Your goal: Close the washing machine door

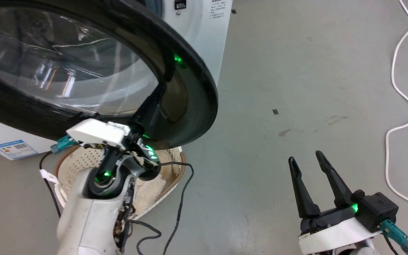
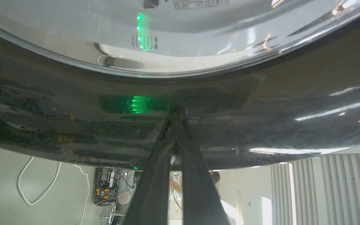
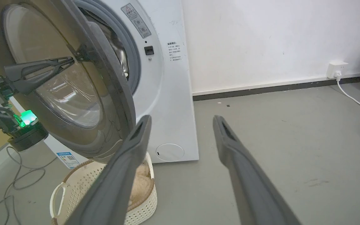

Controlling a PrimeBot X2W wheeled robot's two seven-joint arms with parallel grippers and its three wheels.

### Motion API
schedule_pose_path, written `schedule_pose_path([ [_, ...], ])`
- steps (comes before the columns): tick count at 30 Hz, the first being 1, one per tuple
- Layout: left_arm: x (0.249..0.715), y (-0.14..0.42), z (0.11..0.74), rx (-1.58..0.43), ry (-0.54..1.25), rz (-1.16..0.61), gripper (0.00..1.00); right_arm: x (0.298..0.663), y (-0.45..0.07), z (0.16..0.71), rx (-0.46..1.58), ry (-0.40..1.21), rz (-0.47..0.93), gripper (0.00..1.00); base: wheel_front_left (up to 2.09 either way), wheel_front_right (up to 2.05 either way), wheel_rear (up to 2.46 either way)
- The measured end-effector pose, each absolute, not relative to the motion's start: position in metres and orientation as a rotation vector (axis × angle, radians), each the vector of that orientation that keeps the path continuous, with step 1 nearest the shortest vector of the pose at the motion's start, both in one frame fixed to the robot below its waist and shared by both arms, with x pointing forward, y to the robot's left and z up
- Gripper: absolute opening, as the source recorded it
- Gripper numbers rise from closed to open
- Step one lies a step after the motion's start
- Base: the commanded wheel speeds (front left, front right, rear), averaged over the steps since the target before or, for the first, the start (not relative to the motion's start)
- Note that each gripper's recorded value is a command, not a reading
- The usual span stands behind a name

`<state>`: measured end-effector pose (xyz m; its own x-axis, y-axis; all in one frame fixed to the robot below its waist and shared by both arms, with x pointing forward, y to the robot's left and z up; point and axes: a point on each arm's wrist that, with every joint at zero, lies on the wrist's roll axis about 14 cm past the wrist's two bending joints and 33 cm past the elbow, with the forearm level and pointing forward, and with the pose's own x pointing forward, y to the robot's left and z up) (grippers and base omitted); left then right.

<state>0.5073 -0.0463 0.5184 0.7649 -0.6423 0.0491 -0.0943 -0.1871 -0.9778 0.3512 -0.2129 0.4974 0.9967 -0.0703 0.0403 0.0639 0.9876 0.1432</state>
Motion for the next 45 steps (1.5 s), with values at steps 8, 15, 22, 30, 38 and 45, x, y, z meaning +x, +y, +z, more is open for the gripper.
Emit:
schedule_pose_path([
  [8,0.493,-0.029,0.514,-1.617,0.529,-0.517,0.00,0.355,-0.200,0.507,0.154,-0.079,-0.022,1.00,0.00,0.00,0.00],
  [15,0.450,0.020,0.485,-1.134,0.465,-0.488,0.00,0.359,-0.185,0.518,0.160,-0.116,0.031,1.00,0.00,0.00,0.00],
  [22,0.424,0.101,0.488,-0.496,0.199,-0.430,0.00,0.360,-0.163,0.524,0.168,-0.134,0.103,1.00,0.00,0.00,0.00],
  [30,0.406,0.171,0.534,-0.262,-0.063,-0.218,0.00,0.363,-0.134,0.537,0.176,-0.170,0.196,1.00,0.00,0.00,0.00],
  [38,0.365,0.190,0.555,-0.169,-0.189,-0.098,0.36,0.366,-0.113,0.544,0.174,-0.186,0.264,1.00,0.00,0.00,0.00],
  [45,0.345,0.187,0.529,-0.109,-0.130,-0.074,1.00,0.365,-0.108,0.540,0.171,-0.170,0.282,1.00,0.00,0.00,0.00],
])
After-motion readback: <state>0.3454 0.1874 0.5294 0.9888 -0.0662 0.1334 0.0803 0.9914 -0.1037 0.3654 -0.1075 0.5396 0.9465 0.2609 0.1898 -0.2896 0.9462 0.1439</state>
